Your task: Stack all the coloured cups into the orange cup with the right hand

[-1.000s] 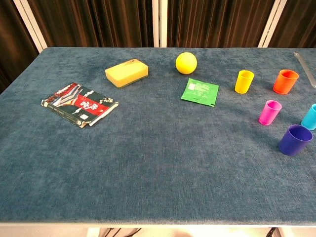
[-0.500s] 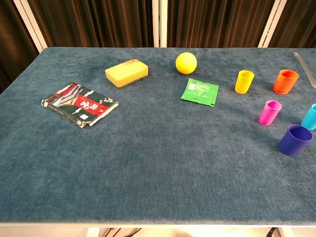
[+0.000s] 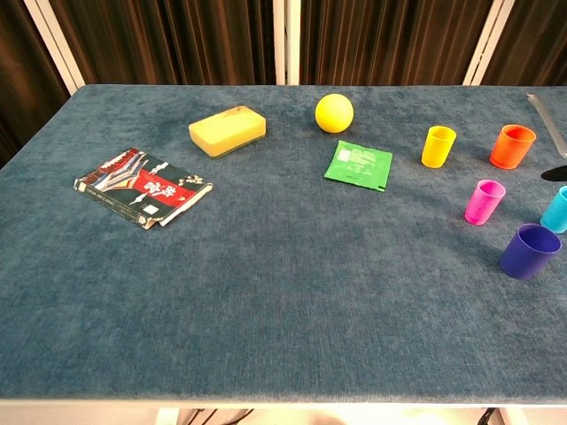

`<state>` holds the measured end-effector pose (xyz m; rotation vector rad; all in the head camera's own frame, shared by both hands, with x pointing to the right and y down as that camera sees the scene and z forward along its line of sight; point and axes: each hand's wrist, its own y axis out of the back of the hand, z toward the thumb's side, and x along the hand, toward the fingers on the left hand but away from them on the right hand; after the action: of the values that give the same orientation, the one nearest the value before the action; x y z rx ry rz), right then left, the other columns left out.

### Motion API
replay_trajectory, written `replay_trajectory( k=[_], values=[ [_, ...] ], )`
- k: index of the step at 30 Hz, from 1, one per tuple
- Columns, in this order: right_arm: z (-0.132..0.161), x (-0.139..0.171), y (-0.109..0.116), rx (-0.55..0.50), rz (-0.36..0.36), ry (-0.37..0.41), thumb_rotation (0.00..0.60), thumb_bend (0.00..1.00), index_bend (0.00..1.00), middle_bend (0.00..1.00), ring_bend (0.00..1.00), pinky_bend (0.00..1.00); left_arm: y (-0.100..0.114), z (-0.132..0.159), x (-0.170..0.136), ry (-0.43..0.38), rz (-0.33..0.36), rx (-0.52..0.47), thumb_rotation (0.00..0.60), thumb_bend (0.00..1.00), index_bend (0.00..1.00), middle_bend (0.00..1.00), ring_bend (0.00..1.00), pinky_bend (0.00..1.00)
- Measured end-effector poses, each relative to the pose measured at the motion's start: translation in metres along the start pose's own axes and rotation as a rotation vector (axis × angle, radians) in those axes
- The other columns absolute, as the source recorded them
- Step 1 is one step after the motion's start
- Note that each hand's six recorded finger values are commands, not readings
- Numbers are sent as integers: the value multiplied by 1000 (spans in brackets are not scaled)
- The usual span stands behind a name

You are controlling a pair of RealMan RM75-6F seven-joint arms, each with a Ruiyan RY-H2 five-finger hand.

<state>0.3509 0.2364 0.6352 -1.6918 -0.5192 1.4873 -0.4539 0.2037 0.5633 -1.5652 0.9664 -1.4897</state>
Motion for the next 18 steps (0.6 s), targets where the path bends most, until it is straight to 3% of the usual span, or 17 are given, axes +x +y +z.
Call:
replay_trajectory(
  k=[18],
  values=[
    [16,-23,-15,1,16,12,600,310,192,205,0,0,-6,-9,5,9,-3,-2,600,158,78,41,0,0]
  ],
)
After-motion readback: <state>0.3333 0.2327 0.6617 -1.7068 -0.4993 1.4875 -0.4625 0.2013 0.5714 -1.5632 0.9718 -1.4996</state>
